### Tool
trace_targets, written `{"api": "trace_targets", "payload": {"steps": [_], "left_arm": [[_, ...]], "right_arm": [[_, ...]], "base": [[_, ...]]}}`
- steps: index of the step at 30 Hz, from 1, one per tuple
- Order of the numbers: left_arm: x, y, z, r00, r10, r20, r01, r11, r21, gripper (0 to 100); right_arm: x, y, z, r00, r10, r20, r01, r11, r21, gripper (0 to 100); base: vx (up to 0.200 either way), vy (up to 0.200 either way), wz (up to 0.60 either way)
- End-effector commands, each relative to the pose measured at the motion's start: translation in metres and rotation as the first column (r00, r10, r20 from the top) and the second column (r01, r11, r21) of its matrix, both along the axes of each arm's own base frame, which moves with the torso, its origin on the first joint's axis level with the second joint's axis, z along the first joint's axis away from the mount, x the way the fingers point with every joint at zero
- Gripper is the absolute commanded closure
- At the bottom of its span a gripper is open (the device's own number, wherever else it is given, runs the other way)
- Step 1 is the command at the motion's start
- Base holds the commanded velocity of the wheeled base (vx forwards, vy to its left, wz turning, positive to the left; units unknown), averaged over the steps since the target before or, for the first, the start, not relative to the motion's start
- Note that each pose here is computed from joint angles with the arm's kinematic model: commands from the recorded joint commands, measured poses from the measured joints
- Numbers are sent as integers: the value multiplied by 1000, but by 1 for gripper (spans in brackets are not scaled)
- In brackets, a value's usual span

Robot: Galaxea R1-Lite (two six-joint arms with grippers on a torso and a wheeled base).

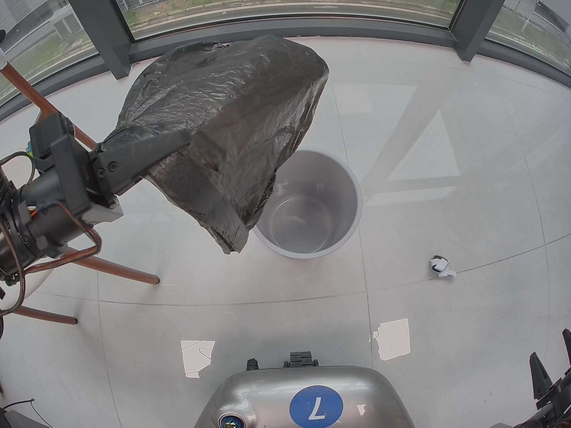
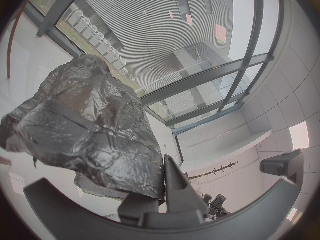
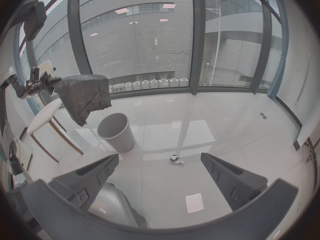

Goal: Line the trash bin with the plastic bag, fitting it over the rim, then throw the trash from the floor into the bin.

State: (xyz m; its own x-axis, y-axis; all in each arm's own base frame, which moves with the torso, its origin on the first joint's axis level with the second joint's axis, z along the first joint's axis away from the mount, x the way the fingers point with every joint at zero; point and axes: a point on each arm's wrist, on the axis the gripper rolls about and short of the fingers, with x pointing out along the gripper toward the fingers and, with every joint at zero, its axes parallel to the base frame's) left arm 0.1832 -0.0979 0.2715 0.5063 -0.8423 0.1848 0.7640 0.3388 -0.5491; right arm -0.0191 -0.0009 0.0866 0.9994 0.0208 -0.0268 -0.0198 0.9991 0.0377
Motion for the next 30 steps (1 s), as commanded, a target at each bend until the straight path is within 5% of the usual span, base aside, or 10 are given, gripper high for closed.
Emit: {"api": "trace_targets", "payload": {"steps": [1, 5, 6, 7, 8, 14, 23, 27, 30], "left_arm": [[10, -15, -7, 996, -32, -81, 35, 999, 40, 100], [11, -30, -2, 992, -3, -123, 10, 998, 55, 100], [12, -31, -2, 992, -2, -124, 9, 998, 55, 100], [19, -42, 0, 990, 28, -139, -19, 998, 59, 100], [20, -48, -1, 989, 25, -144, -16, 998, 63, 100], [28, -60, 8, 992, 16, -129, -10, 998, 54, 100], [31, -62, 28, 977, 128, -173, -115, 990, 83, 100], [37, -70, 26, 972, 132, -193, -114, 988, 101, 100], [40, -75, 29, 969, 153, -194, -135, 985, 105, 100]], "right_arm": [[28, -1, 71, 991, -114, -70, 125, 977, 173, 0], [38, 4, 97, 987, 148, -67, -130, 966, 223, 0], [39, 5, 98, 985, 158, -70, -139, 965, 224, 0], [51, 10, 105, 954, 279, -111, -247, 940, 236, 0], [57, 12, 107, 942, 312, -126, -276, 930, 242, 0], [96, 22, 116, 885, 402, -236, -337, 901, 274, 0], [165, 40, 125, 887, 438, -150, -412, 895, 172, 0], [179, 54, 121, 858, 491, -153, -480, 871, 107, 0], [175, 71, 118, 806, 567, -171, -567, 822, 52, 0]], "base": [[0, 0, 0], [0, 0, 0], [0, 0, 0], [0, 0, 0], [0, 0, 0], [0, 0, 0], [0, 0, 0], [0, 0, 0], [0, 0, 0]]}}
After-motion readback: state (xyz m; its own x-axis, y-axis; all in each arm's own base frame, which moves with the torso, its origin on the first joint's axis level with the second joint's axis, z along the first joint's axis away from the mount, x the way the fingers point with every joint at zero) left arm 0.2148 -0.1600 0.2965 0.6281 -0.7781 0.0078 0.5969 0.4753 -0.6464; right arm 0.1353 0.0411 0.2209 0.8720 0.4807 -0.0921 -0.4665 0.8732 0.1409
